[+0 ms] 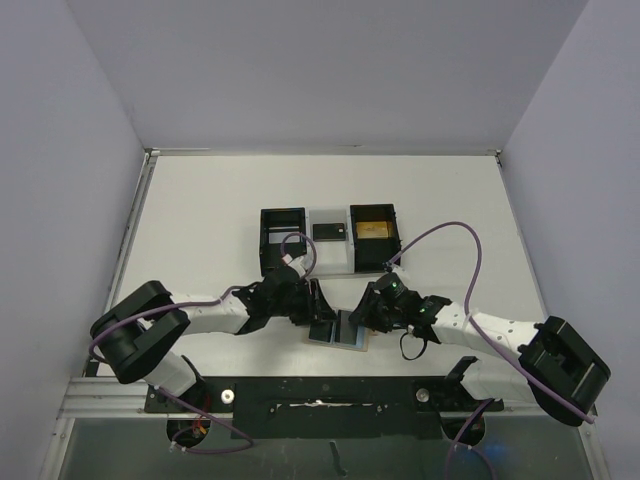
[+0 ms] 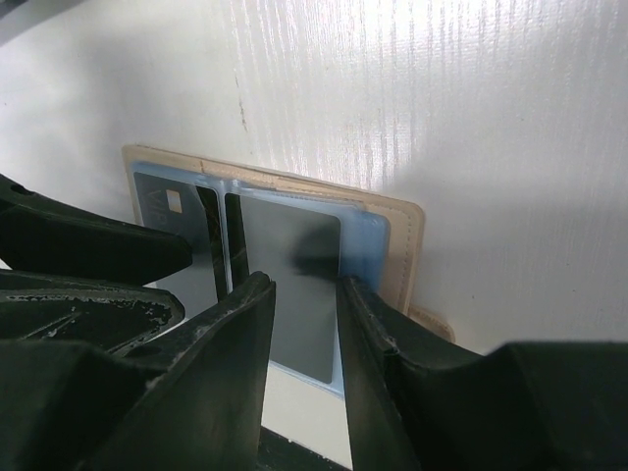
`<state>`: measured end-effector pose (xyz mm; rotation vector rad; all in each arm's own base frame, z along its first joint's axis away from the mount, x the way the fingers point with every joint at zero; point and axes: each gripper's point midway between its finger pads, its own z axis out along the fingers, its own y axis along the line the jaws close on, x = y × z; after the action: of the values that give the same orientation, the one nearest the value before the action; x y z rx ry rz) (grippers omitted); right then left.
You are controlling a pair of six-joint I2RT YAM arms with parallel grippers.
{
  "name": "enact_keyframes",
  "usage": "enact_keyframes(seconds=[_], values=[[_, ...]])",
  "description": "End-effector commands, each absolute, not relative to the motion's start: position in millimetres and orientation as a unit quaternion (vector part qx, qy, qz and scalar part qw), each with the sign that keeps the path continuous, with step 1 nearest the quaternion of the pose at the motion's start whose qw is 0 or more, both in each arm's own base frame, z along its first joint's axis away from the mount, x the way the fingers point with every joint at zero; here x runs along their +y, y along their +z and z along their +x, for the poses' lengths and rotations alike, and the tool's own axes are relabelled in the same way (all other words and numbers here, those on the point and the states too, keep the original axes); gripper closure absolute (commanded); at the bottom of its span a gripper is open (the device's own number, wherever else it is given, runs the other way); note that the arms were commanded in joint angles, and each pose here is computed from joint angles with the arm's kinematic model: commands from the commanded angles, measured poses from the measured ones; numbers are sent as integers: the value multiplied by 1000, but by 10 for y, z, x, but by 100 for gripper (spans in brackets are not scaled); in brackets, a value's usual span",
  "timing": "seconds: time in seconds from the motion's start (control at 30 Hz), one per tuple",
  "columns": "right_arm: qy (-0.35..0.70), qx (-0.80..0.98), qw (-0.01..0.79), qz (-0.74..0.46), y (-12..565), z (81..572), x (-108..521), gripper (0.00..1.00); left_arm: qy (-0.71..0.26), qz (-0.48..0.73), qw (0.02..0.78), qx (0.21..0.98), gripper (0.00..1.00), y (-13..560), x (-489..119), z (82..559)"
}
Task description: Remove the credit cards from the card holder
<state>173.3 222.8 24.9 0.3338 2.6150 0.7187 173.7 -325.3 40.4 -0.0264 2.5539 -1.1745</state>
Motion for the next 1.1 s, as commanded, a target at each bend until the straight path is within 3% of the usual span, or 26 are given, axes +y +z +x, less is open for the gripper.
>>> enact_keyframes(seconds=[0.0, 1.07], values=[[266, 932, 211, 126, 292, 1734, 2228, 66, -447, 0, 173, 878, 59, 627, -3332, 1794], [301, 920, 211, 134, 172, 1632, 2110, 66, -466, 12, 91, 880, 61, 376, -3591, 1656]])
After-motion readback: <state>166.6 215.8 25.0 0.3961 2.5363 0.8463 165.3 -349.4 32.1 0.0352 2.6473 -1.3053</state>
